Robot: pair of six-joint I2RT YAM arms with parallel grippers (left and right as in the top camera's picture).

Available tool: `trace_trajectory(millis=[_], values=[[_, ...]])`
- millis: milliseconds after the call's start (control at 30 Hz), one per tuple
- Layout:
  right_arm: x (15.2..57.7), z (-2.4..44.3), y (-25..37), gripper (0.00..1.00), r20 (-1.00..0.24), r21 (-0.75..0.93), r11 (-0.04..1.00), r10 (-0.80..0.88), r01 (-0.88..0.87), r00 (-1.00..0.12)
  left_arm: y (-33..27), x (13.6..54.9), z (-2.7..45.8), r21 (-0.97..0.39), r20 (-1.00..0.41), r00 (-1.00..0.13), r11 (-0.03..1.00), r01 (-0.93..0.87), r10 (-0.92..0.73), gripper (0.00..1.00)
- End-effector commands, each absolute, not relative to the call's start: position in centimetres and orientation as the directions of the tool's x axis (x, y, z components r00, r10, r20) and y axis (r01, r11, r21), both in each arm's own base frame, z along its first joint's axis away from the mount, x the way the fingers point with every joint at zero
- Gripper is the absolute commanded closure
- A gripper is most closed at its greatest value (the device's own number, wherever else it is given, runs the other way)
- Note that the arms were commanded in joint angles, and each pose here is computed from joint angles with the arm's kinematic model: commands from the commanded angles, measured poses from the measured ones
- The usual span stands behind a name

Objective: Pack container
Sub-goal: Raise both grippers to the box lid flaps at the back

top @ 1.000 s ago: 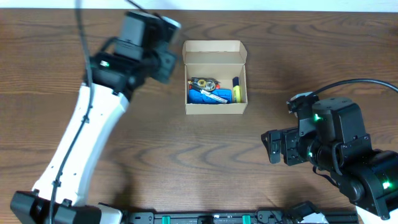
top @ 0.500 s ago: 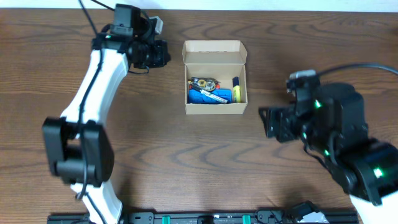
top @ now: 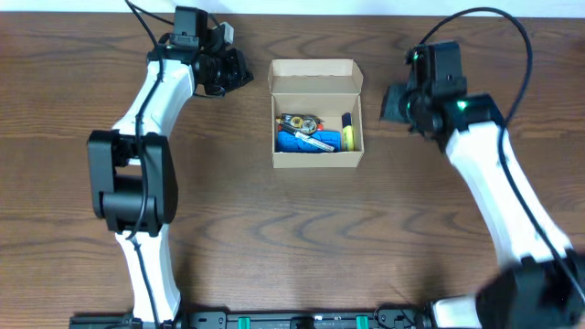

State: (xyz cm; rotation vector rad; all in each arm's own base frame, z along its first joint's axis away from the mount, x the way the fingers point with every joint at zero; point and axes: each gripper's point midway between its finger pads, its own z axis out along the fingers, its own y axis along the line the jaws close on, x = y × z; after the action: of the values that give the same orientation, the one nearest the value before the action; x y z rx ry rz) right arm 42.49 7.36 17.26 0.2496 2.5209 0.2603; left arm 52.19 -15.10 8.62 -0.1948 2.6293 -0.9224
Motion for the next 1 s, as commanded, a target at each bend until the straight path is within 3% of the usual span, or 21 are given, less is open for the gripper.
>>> trace_trajectory(millis=[0,133,400,967], values=[[44.6,14.3,8.1,0.99,-0.444,0.415,0.901,0.32,0.125,-0.837,-15.6,52.8,6.5,-0.668,-0.196,-0.936,0.738,-0.09,-0.292,0.95],[47.4,11.2,9.7,0.99,-0.375,0.564,0.818,0.372,0.11,-0.849,-16.5,53.4,5.5,-0.706,-0.169,-0.946,0.704,-0.079,-0.275,0.95],[49.3,4.6,11.6,0.99,-0.22,0.667,0.715,0.459,0.21,-0.861,-17.0,54.5,5.9,-0.727,-0.183,-0.943,0.684,-0.061,-0.278,0.95],[52.8,3.8,13.4,0.99,-0.26,0.748,0.641,0.522,0.172,-0.813,-18.6,54.6,6.5,-0.742,-0.206,-0.945,0.67,-0.018,-0.254,0.95]])
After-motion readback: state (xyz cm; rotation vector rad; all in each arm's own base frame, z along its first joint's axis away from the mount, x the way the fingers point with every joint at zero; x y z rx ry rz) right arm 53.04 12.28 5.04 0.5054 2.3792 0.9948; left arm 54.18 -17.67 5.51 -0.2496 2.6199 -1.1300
